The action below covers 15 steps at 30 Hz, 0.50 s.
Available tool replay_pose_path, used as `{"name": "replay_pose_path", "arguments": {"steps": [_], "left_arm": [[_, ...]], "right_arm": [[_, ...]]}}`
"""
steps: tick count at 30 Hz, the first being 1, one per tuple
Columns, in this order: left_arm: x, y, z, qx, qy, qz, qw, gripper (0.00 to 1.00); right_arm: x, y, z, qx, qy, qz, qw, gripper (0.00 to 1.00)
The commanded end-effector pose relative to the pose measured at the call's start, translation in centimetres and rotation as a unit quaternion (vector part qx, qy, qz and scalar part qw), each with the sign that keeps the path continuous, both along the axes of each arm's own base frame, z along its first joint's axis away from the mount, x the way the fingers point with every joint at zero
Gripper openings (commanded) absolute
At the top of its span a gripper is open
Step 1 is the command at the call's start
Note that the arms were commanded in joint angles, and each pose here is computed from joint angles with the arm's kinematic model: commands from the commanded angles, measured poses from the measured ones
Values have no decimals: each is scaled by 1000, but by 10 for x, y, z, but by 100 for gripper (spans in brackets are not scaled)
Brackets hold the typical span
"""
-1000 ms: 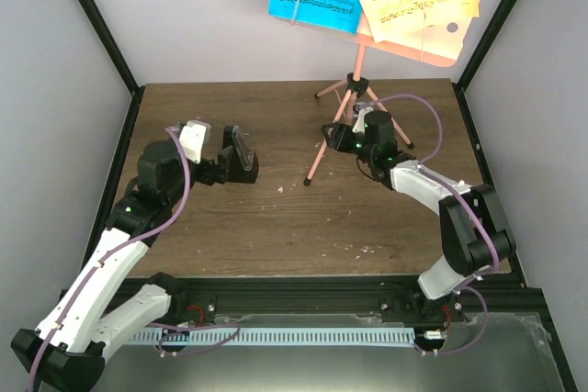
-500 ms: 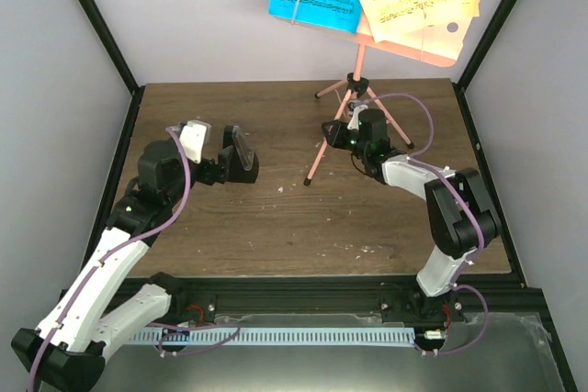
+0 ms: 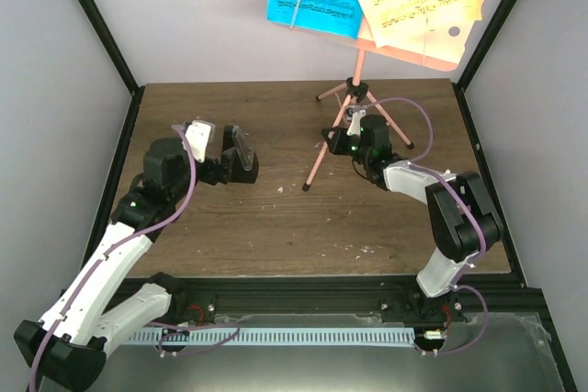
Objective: Pack up the instrument practice props
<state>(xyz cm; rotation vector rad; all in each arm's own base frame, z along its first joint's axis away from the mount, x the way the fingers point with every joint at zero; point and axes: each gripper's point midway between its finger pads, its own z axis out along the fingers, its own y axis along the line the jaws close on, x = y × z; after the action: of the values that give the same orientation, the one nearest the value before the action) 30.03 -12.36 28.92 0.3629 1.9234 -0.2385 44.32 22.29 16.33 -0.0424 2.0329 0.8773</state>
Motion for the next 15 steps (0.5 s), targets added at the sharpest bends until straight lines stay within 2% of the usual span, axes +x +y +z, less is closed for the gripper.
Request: {"name": "replay_pose_path", "arguments": {"steps": [1, 15], "left_arm": [[-2, 1, 7, -10, -10, 0, 1000, 95], [-6, 0, 11, -18, -16, -7, 1000, 95]], "right_arm": [[-23, 5, 6, 45, 26, 29, 998, 1], [-98, 26, 8, 43, 1, 180, 983, 1]]}}
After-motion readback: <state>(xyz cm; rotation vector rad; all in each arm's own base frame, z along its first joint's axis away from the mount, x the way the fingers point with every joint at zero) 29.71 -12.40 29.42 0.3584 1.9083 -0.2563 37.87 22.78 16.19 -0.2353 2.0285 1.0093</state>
